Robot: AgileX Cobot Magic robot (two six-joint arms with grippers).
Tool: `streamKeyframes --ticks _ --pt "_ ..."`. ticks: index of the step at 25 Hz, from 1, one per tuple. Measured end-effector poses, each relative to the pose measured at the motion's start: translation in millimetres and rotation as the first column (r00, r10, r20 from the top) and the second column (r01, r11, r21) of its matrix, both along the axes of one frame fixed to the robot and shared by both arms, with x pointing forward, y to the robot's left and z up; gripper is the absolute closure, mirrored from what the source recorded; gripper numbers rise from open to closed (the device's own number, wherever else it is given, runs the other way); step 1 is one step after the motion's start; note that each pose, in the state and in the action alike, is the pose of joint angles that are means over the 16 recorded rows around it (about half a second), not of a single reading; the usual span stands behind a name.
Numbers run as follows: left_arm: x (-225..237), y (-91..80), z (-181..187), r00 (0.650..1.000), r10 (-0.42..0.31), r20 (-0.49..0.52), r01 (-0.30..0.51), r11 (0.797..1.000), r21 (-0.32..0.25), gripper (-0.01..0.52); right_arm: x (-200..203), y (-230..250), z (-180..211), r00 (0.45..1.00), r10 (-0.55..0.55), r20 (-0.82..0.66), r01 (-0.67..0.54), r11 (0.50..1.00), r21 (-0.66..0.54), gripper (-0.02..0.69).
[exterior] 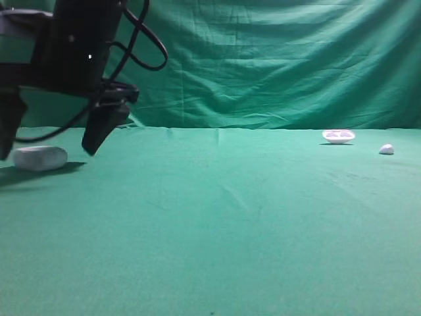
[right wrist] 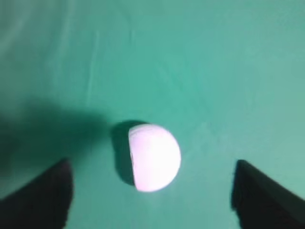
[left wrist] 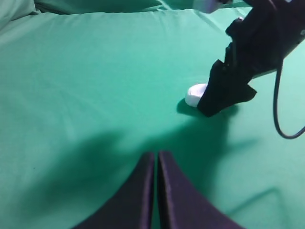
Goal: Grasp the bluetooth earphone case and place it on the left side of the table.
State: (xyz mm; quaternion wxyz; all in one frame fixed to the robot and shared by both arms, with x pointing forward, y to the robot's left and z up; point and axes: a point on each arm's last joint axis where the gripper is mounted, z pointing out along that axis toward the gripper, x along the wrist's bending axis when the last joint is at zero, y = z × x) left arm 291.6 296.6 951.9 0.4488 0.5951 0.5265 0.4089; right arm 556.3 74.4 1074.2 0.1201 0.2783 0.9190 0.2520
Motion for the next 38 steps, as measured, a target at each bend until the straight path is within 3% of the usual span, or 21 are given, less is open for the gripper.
streamKeyframes --ticks 6,10,15,21,31,38 --pt "0.0 0.0 0.0 1.0 0.0 0.0 0.0 1.0 0.0 0.514 -29.3 -44.9 82.2 0.995 -0.072 0.075 0.07 0.997 0.031 0.568" --pt "0.0 0.0 0.0 1.0 0.0 0.0 0.0 1.0 0.0 0.514 -53.2 -79.1 121.5 0.985 -0.137 0.103 0.131 0.989 0.062 0.651" --pt "0.0 0.0 0.0 1.0 0.0 0.0 0.0 1.0 0.0 0.514 -85.0 -123.6 148.4 0.968 -0.217 0.123 0.206 0.974 0.095 0.665" --pt "0.0 0.0 0.0 1.0 0.0 0.0 0.0 1.0 0.0 0.514 -127.8 -182.6 151.2 0.94 -0.319 0.117 0.308 0.946 0.104 0.665" --pt "0.0 0.0 0.0 1.0 0.0 0.0 0.0 1.0 0.0 0.514 -200.0 -276.9 117.0 0.873 -0.481 0.085 0.46 0.868 0.186 0.665" --pt "0.0 0.0 0.0 1.0 0.0 0.0 0.0 1.0 0.0 0.514 -231.8 -313.6 82.2 0.868 -0.484 0.111 0.431 0.845 0.315 0.665"
